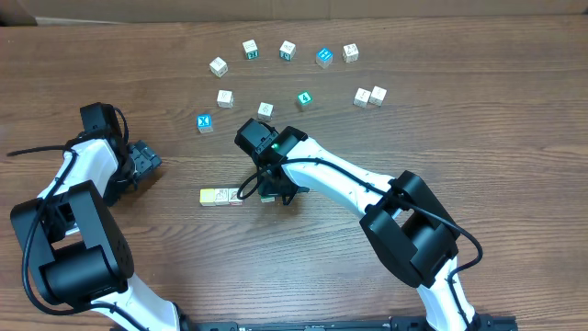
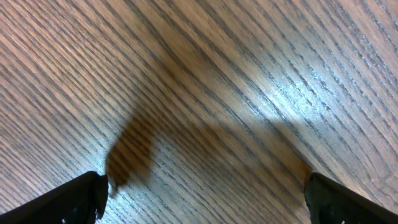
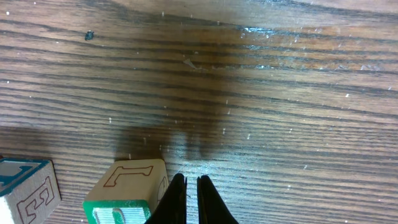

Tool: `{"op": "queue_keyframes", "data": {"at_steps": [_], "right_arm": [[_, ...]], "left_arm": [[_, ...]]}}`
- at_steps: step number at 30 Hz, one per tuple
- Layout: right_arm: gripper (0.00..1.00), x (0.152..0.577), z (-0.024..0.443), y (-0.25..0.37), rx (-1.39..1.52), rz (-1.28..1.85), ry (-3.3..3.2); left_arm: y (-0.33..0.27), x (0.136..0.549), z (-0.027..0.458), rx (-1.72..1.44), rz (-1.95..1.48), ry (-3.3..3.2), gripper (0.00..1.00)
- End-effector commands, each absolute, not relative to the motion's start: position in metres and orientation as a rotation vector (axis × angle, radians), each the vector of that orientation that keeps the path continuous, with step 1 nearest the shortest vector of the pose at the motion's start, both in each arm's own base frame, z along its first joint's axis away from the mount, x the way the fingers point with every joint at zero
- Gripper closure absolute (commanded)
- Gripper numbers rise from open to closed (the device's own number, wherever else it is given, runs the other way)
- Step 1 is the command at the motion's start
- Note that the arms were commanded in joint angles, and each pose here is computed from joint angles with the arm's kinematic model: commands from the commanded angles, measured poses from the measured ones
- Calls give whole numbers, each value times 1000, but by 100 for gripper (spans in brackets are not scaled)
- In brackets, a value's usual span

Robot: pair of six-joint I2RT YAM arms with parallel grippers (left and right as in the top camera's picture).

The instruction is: Form a horizontal line

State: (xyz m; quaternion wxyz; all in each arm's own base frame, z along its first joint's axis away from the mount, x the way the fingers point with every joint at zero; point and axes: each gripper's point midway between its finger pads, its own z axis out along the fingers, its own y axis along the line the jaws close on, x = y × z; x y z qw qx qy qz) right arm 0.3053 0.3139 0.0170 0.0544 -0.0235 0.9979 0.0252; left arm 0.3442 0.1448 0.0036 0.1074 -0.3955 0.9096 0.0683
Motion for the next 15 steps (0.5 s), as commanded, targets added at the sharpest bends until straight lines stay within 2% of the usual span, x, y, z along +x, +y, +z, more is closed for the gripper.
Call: {"op": "queue_keyframes", "data": {"at_steps": [1, 12, 15], "right_arm": [[95, 311, 27, 307, -49, 49, 2993], [95, 311, 27, 303, -49, 22, 2988], [92, 311, 27, 303, -49, 21, 2988]], "left_arm": [[141, 339, -4, -1166, 214, 2707, 1], [141, 339, -4, -1166, 214, 2707, 0], [141, 339, -4, -1166, 214, 2707, 1]]}}
